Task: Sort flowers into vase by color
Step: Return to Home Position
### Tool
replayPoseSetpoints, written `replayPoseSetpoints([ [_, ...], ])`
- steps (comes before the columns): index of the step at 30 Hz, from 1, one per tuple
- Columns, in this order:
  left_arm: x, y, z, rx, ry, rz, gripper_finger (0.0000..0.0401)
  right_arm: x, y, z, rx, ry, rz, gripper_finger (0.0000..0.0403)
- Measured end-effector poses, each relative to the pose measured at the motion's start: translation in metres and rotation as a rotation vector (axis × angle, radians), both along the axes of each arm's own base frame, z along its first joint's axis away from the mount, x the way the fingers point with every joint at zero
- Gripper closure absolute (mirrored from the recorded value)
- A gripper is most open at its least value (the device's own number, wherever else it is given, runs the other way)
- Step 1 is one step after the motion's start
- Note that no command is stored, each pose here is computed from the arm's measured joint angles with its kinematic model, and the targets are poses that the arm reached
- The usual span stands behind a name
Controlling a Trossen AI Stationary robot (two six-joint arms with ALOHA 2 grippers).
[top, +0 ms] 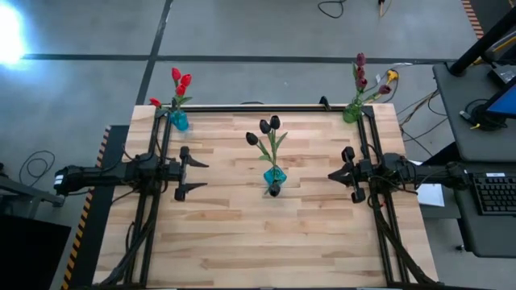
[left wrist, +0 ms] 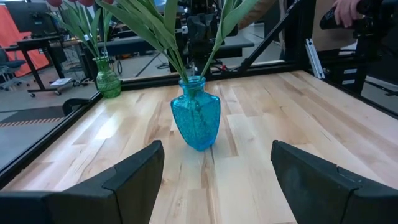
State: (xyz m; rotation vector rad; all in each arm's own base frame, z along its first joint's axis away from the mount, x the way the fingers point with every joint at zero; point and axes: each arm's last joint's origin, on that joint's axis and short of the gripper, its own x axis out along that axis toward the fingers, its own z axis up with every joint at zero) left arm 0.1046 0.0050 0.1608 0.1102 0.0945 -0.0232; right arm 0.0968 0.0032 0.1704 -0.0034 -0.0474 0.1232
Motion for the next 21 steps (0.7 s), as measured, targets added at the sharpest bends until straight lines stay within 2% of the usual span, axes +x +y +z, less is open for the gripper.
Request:
replayPoseSetpoints([
  [13,0.0,0.0,0.001,0.0,-0.006,0.0,0.012,-0.001,0.01,0.0,0.0,0.002,0.11,0.0385],
  [21,0.0,0.0,0.001,0.0,-0.005,0.0,0.012,-0.001,0.01,0.0,0.0,0.002,0.105,0.0385],
])
